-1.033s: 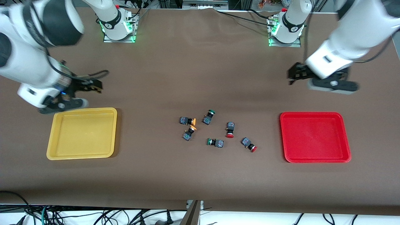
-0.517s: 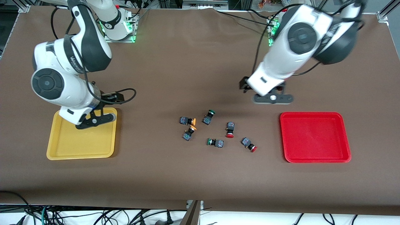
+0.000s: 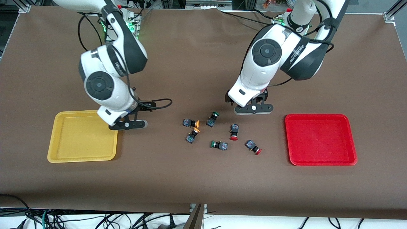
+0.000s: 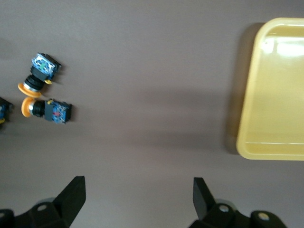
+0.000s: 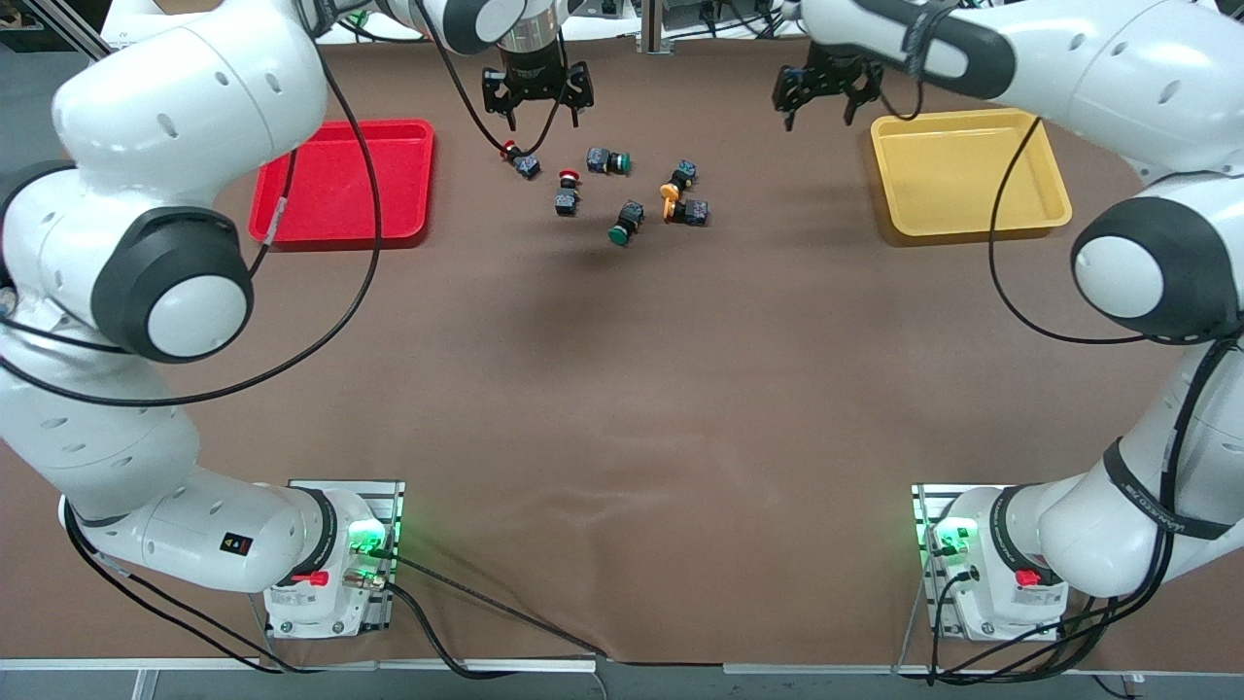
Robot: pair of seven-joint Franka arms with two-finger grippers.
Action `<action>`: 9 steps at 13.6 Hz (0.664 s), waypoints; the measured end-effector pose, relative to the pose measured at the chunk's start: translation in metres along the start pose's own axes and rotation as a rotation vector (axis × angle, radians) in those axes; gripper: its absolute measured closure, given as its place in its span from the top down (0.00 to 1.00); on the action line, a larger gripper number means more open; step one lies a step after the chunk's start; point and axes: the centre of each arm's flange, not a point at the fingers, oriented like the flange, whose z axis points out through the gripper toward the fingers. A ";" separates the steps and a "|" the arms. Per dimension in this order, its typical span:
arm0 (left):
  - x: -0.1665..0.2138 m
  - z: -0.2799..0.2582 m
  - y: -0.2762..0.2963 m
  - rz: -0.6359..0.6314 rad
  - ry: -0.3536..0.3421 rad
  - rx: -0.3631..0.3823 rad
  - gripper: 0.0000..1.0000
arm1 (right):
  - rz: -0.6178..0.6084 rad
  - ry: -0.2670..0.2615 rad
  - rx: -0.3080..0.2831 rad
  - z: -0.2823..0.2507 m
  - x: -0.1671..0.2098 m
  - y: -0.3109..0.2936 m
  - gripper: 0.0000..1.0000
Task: Place red and yellow buttons in trays
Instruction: 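Grasp a red button with the left gripper while the right gripper grasps yellow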
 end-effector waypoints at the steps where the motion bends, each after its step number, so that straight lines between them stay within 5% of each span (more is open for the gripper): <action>1: 0.007 0.015 0.000 -0.005 0.001 -0.007 1.00 | -0.005 0.003 0.000 0.008 0.000 -0.010 1.00; 9: 0.043 0.141 0.000 0.014 0.064 0.027 1.00 | -0.059 0.052 0.003 0.062 -0.011 -0.096 1.00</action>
